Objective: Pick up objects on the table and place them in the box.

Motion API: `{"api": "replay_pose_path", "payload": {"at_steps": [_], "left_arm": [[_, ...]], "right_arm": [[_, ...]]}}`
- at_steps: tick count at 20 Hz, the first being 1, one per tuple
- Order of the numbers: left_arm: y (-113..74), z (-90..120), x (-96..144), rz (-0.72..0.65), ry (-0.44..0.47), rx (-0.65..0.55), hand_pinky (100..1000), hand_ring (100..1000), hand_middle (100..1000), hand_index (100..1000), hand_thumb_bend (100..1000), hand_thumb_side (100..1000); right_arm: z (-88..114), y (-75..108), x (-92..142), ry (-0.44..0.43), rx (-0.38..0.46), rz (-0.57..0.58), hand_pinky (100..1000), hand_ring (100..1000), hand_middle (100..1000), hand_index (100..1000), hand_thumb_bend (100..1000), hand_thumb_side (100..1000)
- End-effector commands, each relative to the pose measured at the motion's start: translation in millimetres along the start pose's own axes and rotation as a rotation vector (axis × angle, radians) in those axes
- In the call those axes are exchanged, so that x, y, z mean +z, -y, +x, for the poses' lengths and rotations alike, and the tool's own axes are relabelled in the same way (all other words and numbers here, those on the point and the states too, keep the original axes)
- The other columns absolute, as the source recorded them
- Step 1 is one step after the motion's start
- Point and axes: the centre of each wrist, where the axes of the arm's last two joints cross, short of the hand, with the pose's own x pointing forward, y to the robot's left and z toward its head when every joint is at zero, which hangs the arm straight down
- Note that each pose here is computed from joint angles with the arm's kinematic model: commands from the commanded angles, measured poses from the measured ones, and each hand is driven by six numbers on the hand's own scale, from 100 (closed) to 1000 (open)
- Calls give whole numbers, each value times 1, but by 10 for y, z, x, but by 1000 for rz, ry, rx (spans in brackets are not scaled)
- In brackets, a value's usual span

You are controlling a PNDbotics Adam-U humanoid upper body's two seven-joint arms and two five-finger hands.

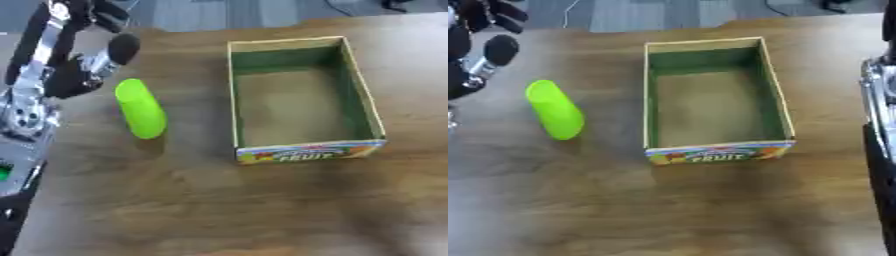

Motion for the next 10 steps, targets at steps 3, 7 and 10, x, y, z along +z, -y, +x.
{"api": "replay_pose_path", "payload": {"at_steps": [3, 7, 10], "left_arm": [[-249, -45, 76, -208, -23, -268, 591, 751, 773, 837, 1000, 774], [-365, -55, 89, -340, -62, -415, 615, 789, 812, 871, 1000, 769], [-420, -33, 59, -385, -83, -503, 638, 814, 841, 898, 1000, 772]], "right_arm": [[5, 57, -33, 14, 25, 17, 100, 527, 594, 661, 100, 913], [2, 53, -29, 13, 25, 23, 100, 527, 594, 661, 100, 914], [1, 52, -29, 14, 26, 26, 100, 527, 594, 660, 100, 914]]}}
